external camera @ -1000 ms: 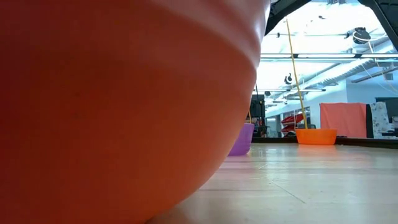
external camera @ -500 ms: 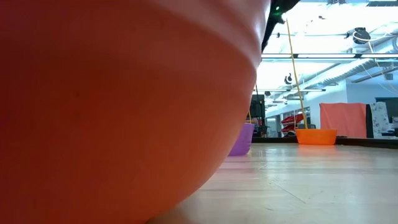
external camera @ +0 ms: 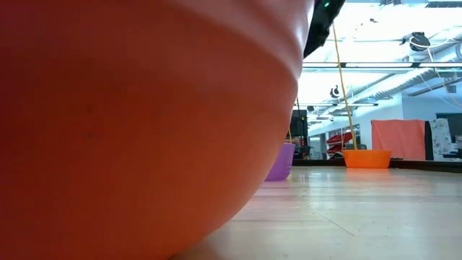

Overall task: Place and stack bowls onto a shelf
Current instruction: Stack the blue bowl on top of the green bowl on the shelf

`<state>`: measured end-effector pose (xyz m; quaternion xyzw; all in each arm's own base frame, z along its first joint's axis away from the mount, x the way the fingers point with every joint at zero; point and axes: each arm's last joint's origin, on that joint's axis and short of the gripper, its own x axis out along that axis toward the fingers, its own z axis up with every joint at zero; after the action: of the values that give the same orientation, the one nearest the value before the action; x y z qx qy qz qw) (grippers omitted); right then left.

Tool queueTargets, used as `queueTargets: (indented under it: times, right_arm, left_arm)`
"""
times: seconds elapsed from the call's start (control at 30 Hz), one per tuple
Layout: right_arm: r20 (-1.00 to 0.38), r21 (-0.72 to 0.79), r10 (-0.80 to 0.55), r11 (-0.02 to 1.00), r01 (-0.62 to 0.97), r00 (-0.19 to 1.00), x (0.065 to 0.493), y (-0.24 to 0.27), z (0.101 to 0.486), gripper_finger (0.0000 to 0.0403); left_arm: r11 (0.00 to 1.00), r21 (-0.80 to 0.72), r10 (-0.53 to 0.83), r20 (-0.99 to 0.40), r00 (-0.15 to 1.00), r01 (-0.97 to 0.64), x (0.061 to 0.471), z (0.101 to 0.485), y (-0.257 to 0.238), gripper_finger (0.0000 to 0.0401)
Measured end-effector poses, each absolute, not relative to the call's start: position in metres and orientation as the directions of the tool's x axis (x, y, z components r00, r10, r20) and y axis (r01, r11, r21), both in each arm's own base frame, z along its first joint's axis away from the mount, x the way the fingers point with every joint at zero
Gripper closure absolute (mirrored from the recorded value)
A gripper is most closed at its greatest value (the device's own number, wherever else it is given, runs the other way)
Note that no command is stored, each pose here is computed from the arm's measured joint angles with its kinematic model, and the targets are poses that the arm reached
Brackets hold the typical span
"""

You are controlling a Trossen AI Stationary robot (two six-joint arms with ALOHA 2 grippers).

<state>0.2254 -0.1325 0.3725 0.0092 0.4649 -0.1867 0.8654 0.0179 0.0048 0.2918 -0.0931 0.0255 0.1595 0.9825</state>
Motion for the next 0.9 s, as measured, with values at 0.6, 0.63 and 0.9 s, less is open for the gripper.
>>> queueTargets:
  times: [0.6, 0.63, 0.9]
  right_arm:
    - [-0.944, 0.298, 0.175, 0.819, 0.491, 0.281, 0.182, -0.044, 0.374, 0.0398]
    - [-0.942, 0.315, 0.195, 0.8, 0.511, 0.274, 0.182, -0.041, 0.374, 0.0394]
    - [-0.922, 0.386, 0.308, 0.719, 0.578, 0.232, 0.185, -0.017, 0.374, 0.0331]
  left_arm:
    - [0.973, -0.074, 0.193, -0.26, 0.946, -0.219, 0.06, 0.291, 0.019, 0.0375]
    - [0.977, -0.072, 0.179, -0.247, 0.952, -0.202, 0.06, 0.293, 0.019, 0.0375]
    - [0.99, -0.06, 0.109, -0.223, 0.969, -0.126, 0.061, 0.295, 0.017, 0.0375]
